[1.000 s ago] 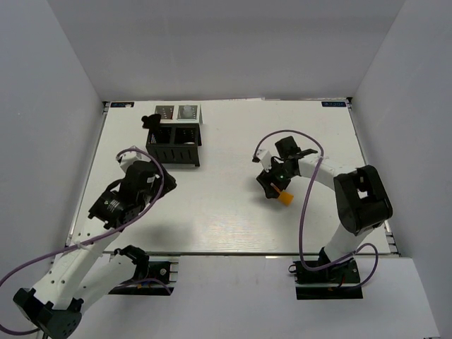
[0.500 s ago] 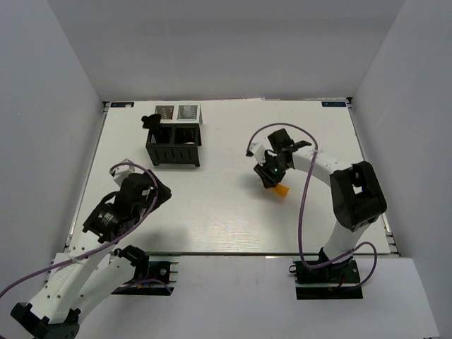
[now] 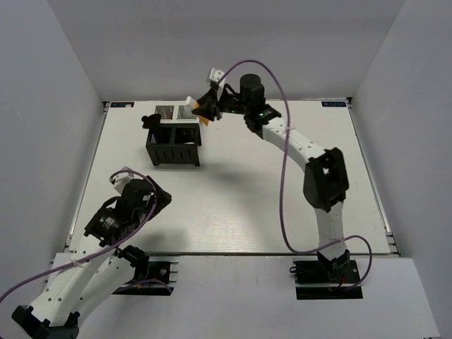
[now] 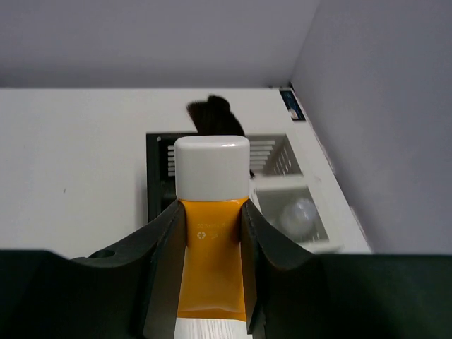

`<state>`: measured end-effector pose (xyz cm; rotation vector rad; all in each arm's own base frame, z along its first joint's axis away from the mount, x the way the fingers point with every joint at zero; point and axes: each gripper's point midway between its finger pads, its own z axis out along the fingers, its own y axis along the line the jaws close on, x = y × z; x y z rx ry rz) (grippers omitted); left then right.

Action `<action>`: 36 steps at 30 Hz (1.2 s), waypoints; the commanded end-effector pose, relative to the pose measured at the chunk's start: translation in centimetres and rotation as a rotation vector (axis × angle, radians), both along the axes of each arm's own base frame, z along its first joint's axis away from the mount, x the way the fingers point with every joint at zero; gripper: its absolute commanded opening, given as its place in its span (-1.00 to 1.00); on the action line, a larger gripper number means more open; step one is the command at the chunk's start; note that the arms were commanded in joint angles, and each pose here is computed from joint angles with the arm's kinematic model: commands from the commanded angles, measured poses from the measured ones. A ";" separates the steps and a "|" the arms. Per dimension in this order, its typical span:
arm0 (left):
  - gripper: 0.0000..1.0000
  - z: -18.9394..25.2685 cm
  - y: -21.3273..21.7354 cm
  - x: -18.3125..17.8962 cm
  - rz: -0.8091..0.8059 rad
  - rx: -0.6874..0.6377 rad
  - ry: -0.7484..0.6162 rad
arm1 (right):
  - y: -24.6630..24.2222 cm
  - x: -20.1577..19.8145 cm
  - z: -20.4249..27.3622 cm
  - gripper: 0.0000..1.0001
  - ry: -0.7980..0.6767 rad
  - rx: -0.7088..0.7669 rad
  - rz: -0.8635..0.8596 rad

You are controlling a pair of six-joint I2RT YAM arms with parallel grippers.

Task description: Organize the makeup

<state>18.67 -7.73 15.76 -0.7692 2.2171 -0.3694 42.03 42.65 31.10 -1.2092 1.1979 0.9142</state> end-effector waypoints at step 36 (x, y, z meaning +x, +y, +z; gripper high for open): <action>0.70 2.2 -0.2 1.3 0.021 -0.003 -0.032 | 5.0 1.3 3.4 0.51 -0.099 0.170 -0.118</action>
